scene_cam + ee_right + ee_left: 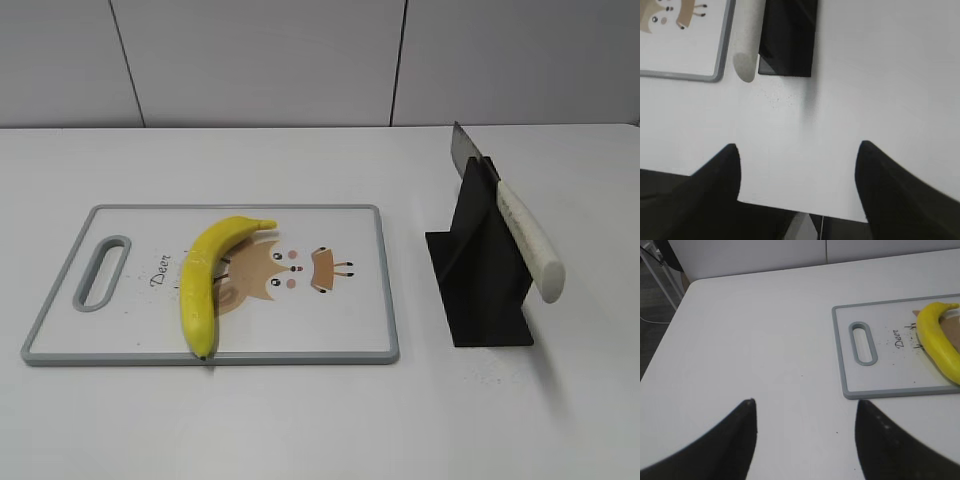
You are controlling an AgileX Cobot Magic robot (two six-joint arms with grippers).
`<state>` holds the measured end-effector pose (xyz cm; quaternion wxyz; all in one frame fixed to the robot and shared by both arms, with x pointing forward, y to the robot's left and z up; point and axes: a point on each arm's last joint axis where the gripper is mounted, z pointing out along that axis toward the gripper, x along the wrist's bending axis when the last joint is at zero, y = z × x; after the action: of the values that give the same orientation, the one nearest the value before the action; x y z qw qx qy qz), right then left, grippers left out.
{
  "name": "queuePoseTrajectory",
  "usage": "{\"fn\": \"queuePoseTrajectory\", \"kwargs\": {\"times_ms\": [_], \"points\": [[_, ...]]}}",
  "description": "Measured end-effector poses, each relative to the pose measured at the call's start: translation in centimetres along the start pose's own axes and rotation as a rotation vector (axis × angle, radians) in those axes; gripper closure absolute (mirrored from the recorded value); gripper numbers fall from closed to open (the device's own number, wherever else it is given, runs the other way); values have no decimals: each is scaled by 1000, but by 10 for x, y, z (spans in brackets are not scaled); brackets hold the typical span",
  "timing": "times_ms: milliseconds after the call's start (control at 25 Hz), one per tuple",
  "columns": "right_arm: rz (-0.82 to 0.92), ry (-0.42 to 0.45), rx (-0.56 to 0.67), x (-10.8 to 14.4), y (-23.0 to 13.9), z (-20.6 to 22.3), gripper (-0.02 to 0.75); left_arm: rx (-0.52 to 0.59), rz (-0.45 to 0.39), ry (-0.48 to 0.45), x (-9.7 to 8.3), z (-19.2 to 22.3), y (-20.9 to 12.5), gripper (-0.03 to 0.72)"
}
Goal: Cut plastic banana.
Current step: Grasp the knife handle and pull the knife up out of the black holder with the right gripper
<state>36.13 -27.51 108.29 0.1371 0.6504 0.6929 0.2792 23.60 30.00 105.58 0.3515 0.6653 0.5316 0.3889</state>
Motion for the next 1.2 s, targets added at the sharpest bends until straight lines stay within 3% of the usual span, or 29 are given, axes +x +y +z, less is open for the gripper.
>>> {"fn": "queuePoseTrajectory", "kwargs": {"times_ms": [400,840,1200], "points": [[-84,43,268,21,77,41,178,0,0,0,0,0,0,99],[-122,71,385,55,125,102,181,0,0,0,0,0,0,99],[-74,-85,536,57,122,173,218,0,0,0,0,0,0,99]]}}
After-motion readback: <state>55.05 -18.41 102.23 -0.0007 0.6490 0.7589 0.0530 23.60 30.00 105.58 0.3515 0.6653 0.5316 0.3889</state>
